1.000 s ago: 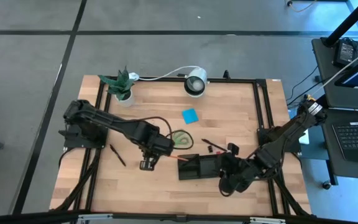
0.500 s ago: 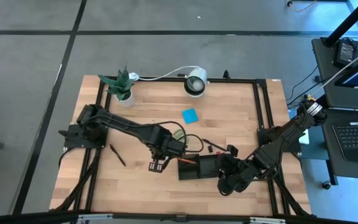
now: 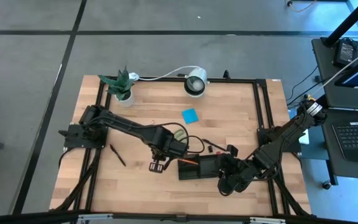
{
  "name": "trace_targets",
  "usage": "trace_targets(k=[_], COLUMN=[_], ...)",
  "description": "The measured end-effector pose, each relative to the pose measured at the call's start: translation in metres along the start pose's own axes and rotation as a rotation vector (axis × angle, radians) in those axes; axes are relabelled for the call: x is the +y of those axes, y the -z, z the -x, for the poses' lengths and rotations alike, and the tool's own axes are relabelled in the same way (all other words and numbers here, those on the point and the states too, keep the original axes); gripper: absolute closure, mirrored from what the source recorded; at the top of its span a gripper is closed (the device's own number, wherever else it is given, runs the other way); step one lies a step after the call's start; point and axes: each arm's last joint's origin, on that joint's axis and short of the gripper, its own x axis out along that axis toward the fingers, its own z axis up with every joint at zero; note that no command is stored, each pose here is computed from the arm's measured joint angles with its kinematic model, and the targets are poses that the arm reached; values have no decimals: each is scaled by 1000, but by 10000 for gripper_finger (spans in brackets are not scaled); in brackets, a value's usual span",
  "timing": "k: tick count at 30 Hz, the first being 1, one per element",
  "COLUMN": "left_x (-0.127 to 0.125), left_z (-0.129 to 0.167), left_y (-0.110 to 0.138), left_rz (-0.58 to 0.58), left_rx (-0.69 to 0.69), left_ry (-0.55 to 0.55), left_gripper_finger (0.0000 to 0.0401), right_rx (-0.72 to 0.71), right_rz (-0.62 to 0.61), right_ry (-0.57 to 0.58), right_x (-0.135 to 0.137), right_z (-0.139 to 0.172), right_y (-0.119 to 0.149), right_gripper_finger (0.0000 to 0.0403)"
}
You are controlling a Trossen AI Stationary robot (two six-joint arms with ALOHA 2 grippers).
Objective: Pick and place office supplies into organizer
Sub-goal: Put the bottom pencil into the desk organizer
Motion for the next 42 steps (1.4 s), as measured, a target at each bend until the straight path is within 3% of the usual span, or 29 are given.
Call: trace_targets(k=[16,42], left_x=[-2,-15], left_z=[42,43], left_y=[4,8], left_rz=[17,-38], left_rx=[-5,7], left_ry=[-43,-105], left_gripper_finger=[381,388], right_rx=[4,3], right_rz=[28,34], right_ry=[6,6], right_x=[-1,-1], right_z=[0,0], right_y=[0,0], right_gripper_finger=[226,226])
